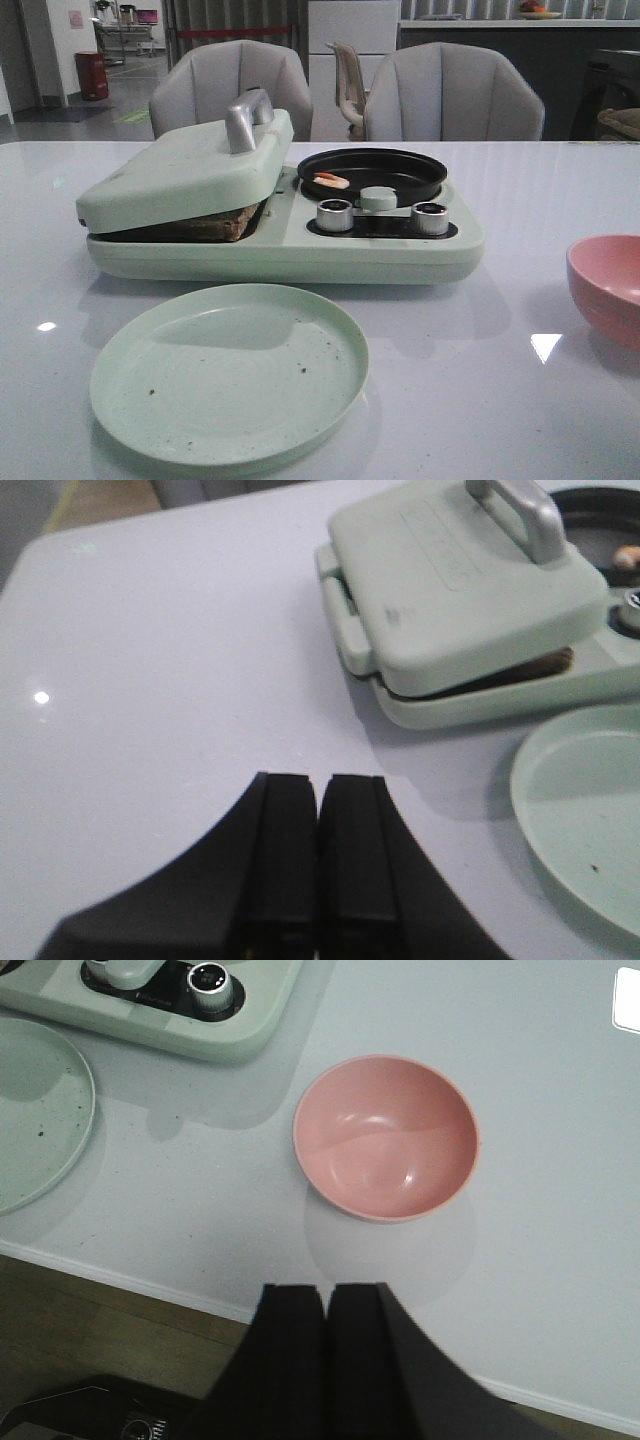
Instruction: Make breakfast with bread and shrimp
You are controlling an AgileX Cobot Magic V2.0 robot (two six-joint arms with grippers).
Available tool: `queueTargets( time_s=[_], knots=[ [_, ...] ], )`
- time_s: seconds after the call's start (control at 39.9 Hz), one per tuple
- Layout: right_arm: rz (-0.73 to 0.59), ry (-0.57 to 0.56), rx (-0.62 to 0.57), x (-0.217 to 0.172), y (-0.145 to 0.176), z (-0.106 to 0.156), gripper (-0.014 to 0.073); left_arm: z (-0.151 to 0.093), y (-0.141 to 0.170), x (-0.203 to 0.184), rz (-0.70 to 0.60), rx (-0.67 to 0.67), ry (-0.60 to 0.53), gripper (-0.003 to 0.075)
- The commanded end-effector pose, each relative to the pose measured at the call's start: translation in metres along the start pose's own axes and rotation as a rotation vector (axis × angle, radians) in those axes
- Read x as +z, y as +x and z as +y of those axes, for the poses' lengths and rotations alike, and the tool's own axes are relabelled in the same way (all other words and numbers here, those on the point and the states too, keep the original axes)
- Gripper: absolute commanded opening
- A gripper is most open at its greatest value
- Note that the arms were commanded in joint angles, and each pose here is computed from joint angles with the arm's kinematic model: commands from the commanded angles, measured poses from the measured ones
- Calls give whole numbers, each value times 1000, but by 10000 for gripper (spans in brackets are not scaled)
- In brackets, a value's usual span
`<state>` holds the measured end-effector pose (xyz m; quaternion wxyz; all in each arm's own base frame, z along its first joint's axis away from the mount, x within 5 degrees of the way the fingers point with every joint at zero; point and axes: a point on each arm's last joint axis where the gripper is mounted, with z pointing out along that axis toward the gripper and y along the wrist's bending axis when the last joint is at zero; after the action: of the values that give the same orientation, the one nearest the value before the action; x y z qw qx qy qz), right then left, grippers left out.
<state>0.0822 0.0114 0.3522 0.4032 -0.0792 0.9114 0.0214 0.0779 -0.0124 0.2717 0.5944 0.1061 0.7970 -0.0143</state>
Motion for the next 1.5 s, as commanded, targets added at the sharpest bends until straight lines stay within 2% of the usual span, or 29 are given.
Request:
queueTargets(
  time_s=[0.0,0.18,0.4,0.95,1.15,1.48],
  knots=[
    [-85,7,-6,-5,-11,-1,34,2,7,-7,-219,-22,-65,101],
    [-85,7,-6,-5,-11,-1,34,1,43,-11,-376,-118,-120,101],
    [-81,7,-6,-4,-11,-1,34,-1,66,-6,-379,-141,-126,101],
    [-78,7,-6,-4,-11,-1,34,-1,65,-6,-392,-177,-121,102],
    [-78,7,-6,-4,-11,-1,34,-1,65,-6,-398,-146,-128,101],
    [-78,7,-6,-4,-11,-1,34,0,59,-9,-471,-142,-136,101]
  ],
)
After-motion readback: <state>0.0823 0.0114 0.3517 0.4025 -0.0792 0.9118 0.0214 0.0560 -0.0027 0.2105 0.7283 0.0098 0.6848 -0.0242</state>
